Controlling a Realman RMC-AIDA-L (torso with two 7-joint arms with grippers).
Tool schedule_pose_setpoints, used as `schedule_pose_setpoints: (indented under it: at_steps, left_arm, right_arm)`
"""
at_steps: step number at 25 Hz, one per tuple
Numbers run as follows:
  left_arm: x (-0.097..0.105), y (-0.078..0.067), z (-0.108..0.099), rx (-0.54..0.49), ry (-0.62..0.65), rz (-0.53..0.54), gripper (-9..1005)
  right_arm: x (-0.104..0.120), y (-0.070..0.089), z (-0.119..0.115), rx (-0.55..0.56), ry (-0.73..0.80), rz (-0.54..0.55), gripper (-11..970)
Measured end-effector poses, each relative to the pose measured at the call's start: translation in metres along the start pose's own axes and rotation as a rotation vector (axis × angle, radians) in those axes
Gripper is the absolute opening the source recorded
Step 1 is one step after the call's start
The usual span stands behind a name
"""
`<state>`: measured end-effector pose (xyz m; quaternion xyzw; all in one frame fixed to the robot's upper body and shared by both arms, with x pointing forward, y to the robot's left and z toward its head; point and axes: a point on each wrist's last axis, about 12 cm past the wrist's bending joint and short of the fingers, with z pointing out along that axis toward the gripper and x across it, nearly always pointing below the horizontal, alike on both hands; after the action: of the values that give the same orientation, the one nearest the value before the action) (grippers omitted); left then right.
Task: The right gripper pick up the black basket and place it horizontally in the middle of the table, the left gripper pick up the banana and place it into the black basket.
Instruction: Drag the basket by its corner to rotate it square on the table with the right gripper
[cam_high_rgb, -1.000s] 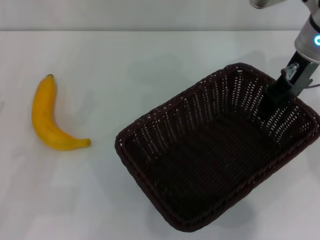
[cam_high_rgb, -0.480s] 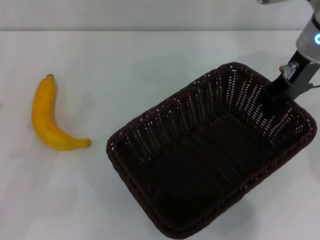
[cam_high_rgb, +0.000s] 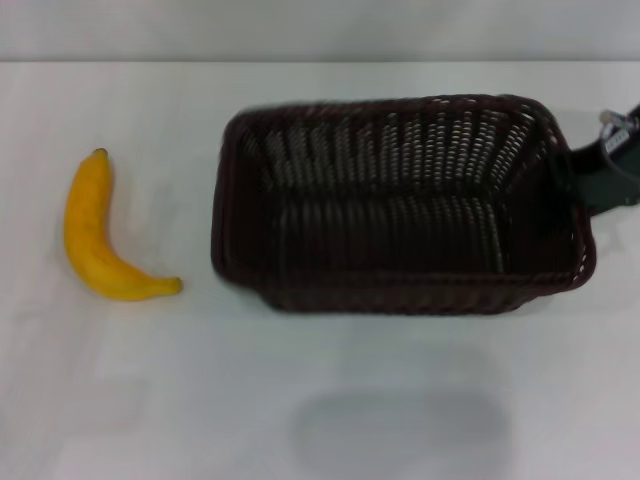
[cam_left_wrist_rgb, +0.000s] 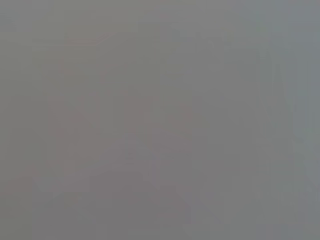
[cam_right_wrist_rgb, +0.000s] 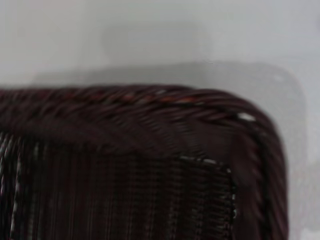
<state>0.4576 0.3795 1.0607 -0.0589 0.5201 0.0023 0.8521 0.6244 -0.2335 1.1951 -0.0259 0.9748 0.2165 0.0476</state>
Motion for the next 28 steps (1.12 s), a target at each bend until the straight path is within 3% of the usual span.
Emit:
schedule_pose_setpoints:
  at_steps: [5,13,19,28]
  left_arm:
    - [0.007,-0.002,0.015,-0.013,0.027,-0.011,861]
    - [0.011,-0.009,0.033,0.003,0.034,-0.020,861]
    - [0.009,-0.010,0.035,0.005,0.018,-0.013,861]
    - [0.009,-0.009,0.035,-0.004,0.017,-0.013,860]
  right_arm:
    - [0.008,-0.008,0.008,0.029,0.025,0.024,133]
    - [0.001,0.001,0.001,0.118,0.053,-0.100,132]
    - [-0.005,0.006,-0.008,0.130,0.051,-0.159,132]
    - [0.001,0.024,0.009,0.130,0.122,-0.268,130]
